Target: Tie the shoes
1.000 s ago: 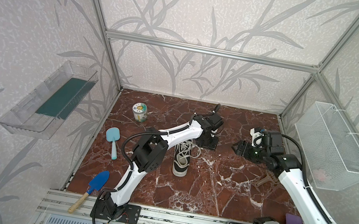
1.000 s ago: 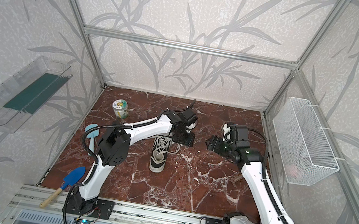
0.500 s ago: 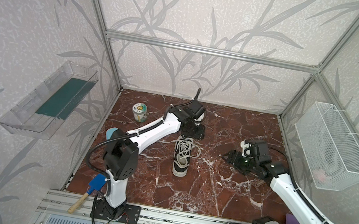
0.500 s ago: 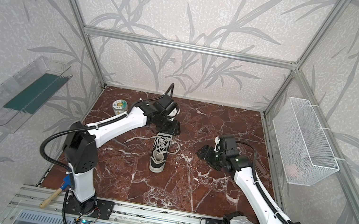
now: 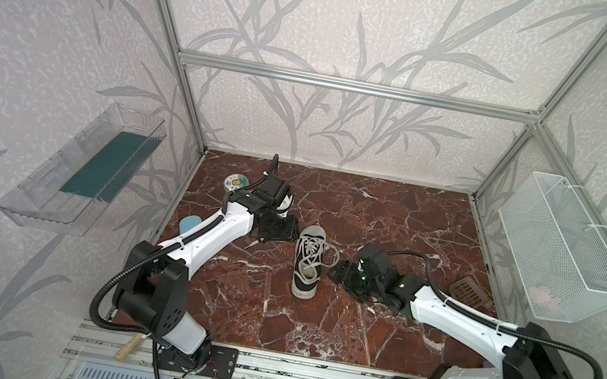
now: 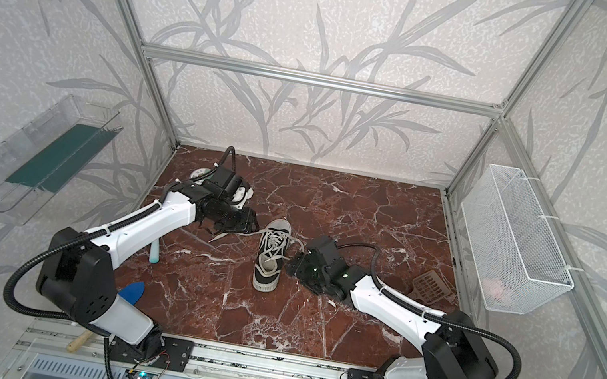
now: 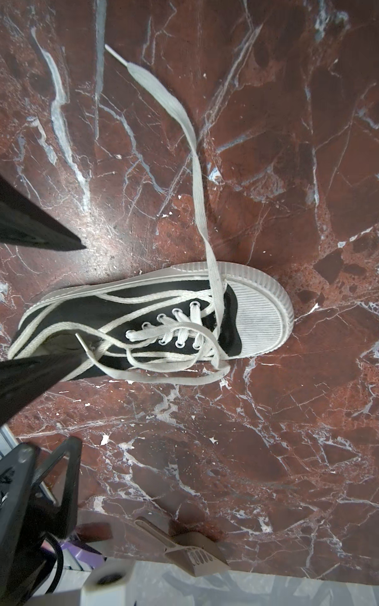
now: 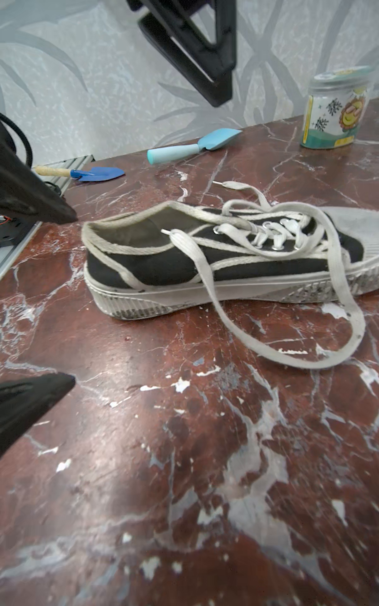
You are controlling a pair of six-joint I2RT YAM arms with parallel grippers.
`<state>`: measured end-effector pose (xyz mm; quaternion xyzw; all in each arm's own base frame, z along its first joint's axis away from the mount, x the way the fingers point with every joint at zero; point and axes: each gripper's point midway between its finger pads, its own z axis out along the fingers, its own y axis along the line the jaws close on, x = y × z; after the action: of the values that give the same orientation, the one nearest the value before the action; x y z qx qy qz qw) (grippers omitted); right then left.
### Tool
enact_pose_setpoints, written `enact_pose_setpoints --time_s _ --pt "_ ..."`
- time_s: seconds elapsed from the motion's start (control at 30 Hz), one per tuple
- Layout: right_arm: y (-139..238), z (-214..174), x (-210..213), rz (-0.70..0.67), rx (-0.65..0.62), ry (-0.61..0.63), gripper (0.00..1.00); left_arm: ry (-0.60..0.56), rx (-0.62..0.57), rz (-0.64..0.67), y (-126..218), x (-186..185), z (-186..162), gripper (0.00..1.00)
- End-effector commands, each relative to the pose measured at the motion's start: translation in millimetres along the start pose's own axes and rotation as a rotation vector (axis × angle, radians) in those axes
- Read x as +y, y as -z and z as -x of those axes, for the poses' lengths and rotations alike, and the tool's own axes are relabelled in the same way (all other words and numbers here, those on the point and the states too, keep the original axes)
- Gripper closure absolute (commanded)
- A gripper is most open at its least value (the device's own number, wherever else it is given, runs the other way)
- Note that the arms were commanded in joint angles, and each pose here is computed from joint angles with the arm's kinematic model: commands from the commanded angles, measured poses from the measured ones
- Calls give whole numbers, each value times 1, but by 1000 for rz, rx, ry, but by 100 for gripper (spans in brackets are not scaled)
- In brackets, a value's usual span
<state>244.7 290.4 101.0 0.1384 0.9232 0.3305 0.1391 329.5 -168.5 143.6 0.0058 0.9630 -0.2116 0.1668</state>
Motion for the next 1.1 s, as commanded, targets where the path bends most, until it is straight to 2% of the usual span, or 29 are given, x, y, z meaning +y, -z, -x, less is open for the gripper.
enact_pose_setpoints --time_s 0.0,0.27,0.37,0.73,1.07 --pt "-6 21 34 34 -53 17 30 0 -12 -46 5 2 3 47" --pt "-44 19 49 16 75 30 37 53 -7 -32 9 17 -7 47" --pt "-60 14 39 -46 112 23 38 59 3 -20 9 22 -9 47" --pt "-75 11 17 -99 112 -2 56 62 23 -12 4 31 -14 48" --pt "-70 23 17 -97 80 6 61 52 19 -14 7 30 -9 48"
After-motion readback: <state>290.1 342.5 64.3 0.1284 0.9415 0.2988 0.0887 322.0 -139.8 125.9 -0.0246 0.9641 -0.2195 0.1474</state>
